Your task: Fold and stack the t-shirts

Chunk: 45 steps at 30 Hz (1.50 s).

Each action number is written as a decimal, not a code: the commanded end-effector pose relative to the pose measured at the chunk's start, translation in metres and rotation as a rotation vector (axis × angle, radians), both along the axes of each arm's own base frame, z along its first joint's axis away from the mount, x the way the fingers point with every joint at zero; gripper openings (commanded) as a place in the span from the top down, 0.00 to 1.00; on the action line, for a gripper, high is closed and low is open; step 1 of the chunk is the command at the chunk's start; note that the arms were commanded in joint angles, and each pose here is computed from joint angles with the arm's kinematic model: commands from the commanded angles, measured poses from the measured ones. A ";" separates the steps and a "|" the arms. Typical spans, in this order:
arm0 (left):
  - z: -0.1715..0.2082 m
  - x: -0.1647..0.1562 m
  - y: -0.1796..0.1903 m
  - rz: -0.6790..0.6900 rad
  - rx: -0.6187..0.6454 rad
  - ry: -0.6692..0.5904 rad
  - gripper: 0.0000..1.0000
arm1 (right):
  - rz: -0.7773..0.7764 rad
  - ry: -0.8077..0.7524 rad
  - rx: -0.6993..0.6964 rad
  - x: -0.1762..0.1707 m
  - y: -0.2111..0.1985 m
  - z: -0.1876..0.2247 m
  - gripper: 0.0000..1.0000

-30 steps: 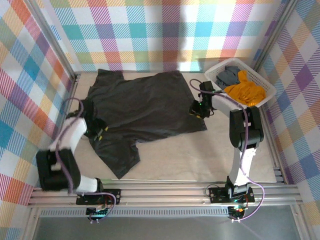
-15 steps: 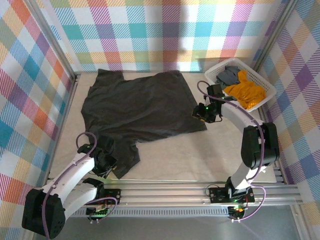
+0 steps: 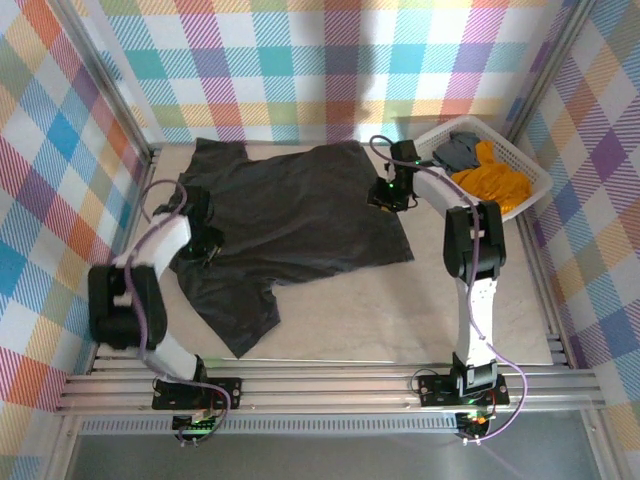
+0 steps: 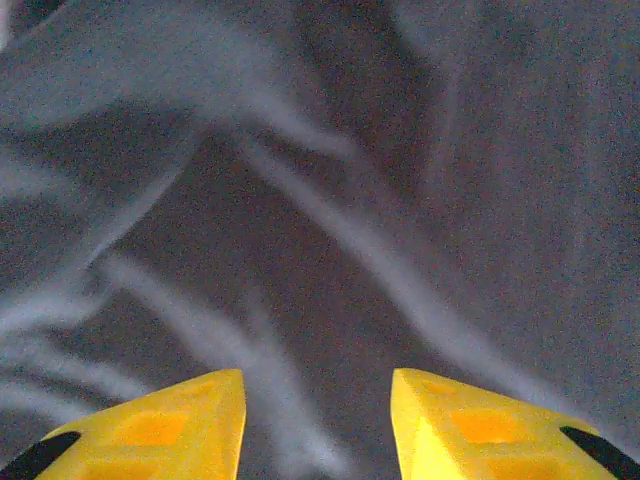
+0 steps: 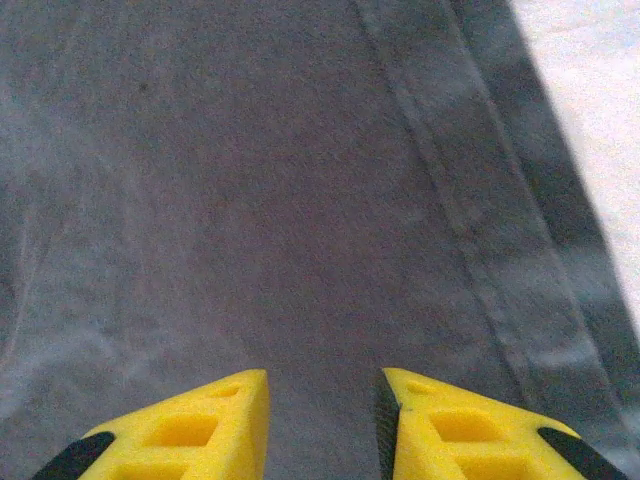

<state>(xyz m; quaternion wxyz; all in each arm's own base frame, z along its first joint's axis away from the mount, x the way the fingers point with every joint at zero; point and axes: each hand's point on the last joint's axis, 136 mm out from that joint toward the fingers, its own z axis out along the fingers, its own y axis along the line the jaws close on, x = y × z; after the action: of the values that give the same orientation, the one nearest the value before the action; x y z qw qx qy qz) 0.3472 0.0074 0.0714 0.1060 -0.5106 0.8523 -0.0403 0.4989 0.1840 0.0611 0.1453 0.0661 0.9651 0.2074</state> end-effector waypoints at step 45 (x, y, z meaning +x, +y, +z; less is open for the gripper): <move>-0.040 -0.211 -0.087 -0.436 0.086 0.171 0.59 | -0.161 0.086 0.068 -0.185 -0.068 0.058 0.54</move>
<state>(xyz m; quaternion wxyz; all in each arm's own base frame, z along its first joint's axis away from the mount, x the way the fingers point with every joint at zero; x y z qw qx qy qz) 0.1448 -0.0833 0.0315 0.0380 -0.2725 0.9614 0.0086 0.3327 0.1090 0.1188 0.1333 0.1471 0.9597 0.1991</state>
